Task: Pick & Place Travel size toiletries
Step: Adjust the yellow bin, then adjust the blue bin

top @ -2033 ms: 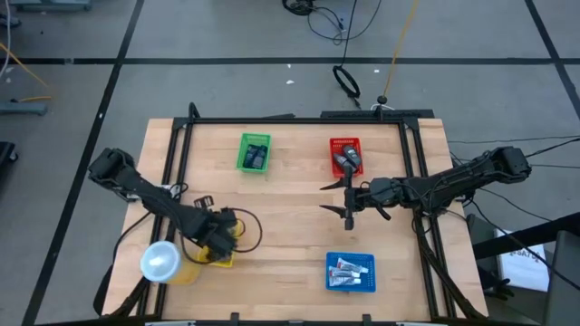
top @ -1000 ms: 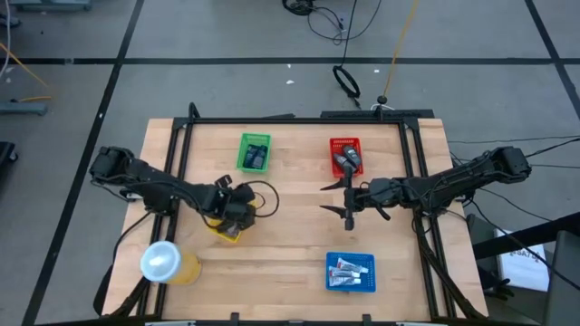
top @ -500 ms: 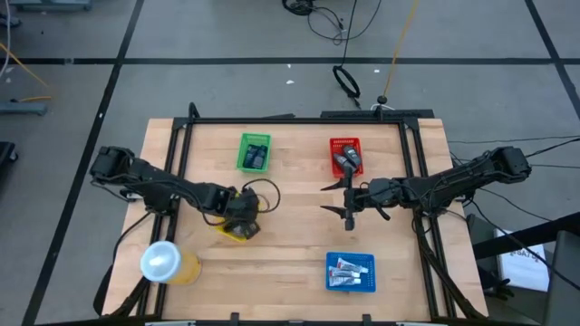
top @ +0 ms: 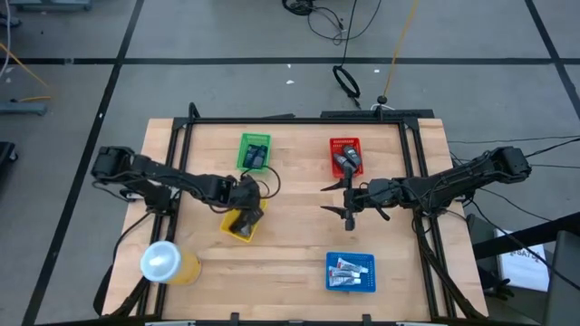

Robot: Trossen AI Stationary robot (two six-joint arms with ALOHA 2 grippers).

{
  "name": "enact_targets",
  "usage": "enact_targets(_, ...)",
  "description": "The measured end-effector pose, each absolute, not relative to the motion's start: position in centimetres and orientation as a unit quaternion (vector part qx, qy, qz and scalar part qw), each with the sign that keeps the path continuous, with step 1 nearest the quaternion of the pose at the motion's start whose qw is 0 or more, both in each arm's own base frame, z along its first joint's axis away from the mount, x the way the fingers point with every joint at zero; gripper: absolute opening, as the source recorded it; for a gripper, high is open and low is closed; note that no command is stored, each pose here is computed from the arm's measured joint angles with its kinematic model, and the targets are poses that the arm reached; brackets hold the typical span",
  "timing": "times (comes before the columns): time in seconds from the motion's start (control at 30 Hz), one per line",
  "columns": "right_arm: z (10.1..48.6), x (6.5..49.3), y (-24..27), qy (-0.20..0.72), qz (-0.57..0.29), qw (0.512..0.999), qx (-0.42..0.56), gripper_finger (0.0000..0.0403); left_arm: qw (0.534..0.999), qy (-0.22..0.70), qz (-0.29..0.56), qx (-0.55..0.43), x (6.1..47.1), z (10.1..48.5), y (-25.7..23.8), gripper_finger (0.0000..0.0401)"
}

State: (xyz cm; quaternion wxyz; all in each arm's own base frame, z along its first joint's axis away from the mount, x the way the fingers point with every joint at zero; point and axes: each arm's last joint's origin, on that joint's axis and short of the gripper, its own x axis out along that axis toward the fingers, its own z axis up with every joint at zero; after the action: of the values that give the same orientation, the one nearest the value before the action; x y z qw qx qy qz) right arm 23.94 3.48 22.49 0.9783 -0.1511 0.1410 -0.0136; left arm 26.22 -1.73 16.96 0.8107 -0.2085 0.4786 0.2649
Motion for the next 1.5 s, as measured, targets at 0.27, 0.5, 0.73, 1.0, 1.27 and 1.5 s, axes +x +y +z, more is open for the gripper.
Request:
enact_targets(0.27, 22.4, 23.9, 3.5, 0.146, -0.013, 0.977, -0.152, 0.0224, 0.744, 0.536, 0.350, -0.192, 24.2, 16.3, -1.0, 0.0051)
enact_targets(0.5, 22.4, 23.9, 3.5, 0.146, -0.013, 0.977, -0.153, 0.0224, 0.734, 0.543, 0.361, -0.189, 23.7, 16.2, -1.6, 0.0051)
enact_targets(0.73, 22.1, 23.8, 3.2, 0.162, -0.060, 0.977, -0.124, 0.0224, 0.773, 0.503, 0.330, -0.203, 23.9, 19.1, -2.8, 0.0051)
enact_targets(1.0, 21.6, 23.2, 5.5, 0.284, 0.101, 0.952, 0.057, 0.0217, 0.890, 0.345, 0.286, -0.086, 26.2, 21.8, -4.3, 0.0051)
enact_targets(1.27, 21.0, 20.8, 13.3, 0.379, 0.249, 0.863, 0.223, 0.0147, 0.944, 0.204, 0.258, 0.022, 29.4, 24.4, -3.3, 0.0051)
enact_targets(1.5, 18.4, 19.3, 16.7, 0.484, 0.199, 0.794, 0.309, 0.0042, 0.957, 0.153, 0.247, 0.009, 30.2, 25.5, -1.9, 0.0051)
